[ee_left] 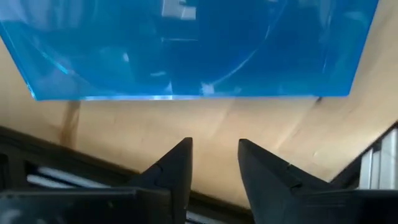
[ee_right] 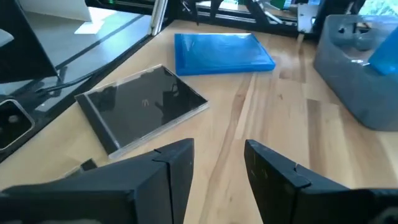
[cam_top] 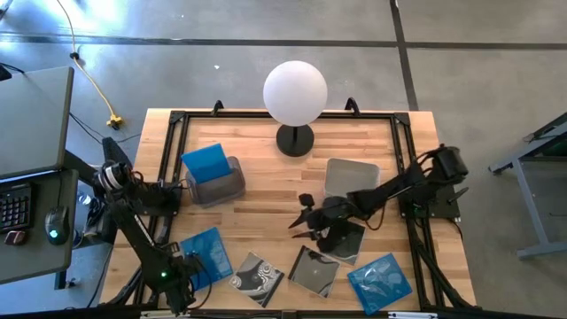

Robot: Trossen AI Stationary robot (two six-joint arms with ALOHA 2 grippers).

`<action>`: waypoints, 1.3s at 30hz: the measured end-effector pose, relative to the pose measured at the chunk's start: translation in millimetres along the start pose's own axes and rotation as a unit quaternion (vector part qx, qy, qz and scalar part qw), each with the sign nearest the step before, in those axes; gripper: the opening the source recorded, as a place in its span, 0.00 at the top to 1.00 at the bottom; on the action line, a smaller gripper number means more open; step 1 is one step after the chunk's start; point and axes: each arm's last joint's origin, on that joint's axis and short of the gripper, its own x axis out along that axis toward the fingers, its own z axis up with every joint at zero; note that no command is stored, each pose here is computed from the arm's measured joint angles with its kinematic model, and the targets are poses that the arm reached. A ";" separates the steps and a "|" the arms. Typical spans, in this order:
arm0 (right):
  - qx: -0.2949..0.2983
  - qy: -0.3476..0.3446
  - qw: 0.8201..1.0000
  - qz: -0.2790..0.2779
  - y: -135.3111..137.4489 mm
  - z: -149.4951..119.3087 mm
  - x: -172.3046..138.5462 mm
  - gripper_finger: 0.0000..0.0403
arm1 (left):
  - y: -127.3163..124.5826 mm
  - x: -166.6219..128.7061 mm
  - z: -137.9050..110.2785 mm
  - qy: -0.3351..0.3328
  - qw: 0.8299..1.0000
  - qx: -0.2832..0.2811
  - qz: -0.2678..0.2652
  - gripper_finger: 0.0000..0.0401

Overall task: Pick & place jewel cases by type
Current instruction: Put the left blue cd case into the black bin

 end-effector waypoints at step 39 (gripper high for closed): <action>-0.001 0.205 0.977 -0.050 -76.2 4.0 76.0 0.66 | 23.5 -13.2 144.8 -0.148 0.951 0.231 0.143 0.75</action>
